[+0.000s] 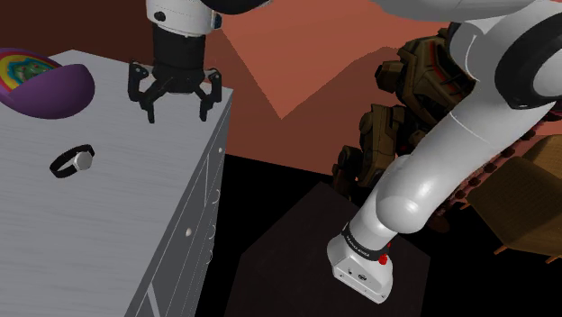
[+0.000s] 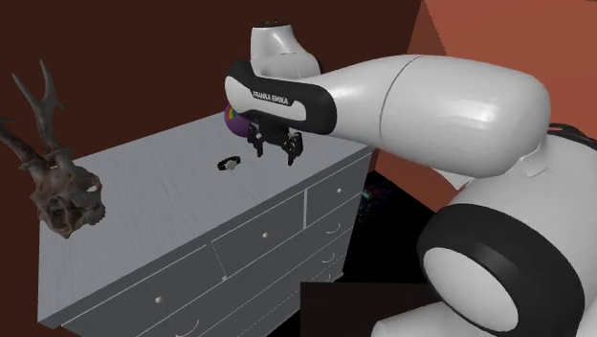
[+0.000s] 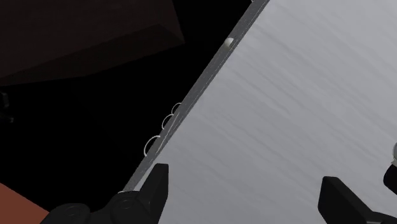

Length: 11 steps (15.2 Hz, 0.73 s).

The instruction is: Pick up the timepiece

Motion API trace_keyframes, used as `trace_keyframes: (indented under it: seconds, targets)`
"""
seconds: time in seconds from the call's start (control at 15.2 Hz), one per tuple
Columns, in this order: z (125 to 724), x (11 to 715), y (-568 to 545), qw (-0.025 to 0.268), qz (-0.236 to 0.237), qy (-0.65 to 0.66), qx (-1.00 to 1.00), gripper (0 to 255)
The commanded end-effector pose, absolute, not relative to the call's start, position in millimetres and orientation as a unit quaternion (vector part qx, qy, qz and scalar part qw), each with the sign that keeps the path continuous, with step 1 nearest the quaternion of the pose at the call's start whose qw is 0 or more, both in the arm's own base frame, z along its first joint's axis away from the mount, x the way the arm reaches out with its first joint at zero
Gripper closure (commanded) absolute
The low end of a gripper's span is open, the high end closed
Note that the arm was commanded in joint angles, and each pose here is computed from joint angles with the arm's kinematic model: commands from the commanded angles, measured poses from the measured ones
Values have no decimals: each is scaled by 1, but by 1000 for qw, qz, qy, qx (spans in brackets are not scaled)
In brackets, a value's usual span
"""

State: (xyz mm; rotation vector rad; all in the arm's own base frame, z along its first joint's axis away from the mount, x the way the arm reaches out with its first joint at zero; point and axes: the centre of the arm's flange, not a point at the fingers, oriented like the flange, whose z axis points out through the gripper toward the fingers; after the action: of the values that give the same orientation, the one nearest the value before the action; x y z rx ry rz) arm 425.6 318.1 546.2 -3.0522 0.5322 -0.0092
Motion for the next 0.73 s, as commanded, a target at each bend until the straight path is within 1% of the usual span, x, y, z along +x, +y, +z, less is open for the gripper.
trace_keyframes:
  seconds: [0.0,0.66]
  targets:
    - [543,439,340,22,-4,180,-983,0]
    - [528,498,448,23,-8,213,-977,0]
